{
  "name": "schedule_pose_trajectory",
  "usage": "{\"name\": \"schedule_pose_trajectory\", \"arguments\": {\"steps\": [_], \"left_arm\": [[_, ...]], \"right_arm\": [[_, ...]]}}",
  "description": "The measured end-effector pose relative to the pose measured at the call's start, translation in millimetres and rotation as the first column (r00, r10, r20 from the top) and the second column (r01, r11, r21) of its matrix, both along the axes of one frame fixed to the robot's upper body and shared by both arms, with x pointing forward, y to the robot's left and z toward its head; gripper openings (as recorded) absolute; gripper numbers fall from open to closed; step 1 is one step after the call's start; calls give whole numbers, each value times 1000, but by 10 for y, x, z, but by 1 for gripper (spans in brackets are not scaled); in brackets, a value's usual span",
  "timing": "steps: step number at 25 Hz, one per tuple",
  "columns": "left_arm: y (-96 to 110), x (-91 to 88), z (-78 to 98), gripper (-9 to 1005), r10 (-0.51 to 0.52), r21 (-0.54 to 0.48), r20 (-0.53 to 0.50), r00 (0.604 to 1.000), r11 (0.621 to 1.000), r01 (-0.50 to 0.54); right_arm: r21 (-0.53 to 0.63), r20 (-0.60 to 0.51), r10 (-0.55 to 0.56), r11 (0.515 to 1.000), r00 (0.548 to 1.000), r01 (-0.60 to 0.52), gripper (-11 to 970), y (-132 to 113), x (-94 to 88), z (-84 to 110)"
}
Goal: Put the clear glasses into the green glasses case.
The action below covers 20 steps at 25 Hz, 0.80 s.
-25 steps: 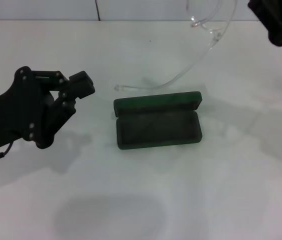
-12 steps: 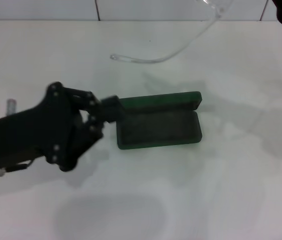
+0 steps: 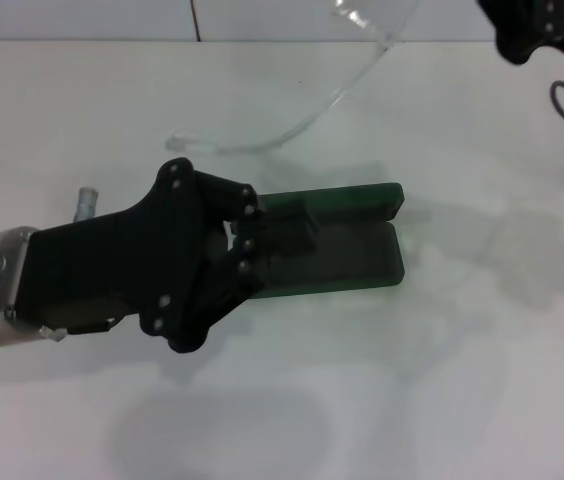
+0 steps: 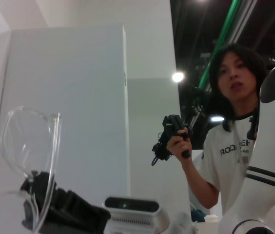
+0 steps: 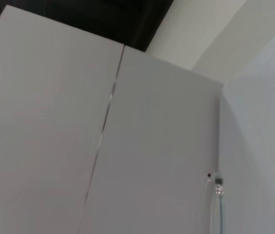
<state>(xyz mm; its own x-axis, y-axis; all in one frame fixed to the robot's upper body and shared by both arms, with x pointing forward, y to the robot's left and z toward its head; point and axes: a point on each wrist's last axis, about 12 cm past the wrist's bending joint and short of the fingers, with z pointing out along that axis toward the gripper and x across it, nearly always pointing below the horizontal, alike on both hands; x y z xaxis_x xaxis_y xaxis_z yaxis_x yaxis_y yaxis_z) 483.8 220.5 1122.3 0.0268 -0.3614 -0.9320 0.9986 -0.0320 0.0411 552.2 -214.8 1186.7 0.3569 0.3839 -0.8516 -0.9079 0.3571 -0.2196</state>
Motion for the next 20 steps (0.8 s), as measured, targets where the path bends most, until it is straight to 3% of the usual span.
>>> {"name": "schedule_pose_trajectory", "arguments": {"steps": [20], "left_arm": [[-7, 4, -4, 49, 8, -13, -8, 1000, 1000, -8]], "right_arm": [[-26, -38, 65, 997, 997, -66, 46, 224, -26, -154]]}}
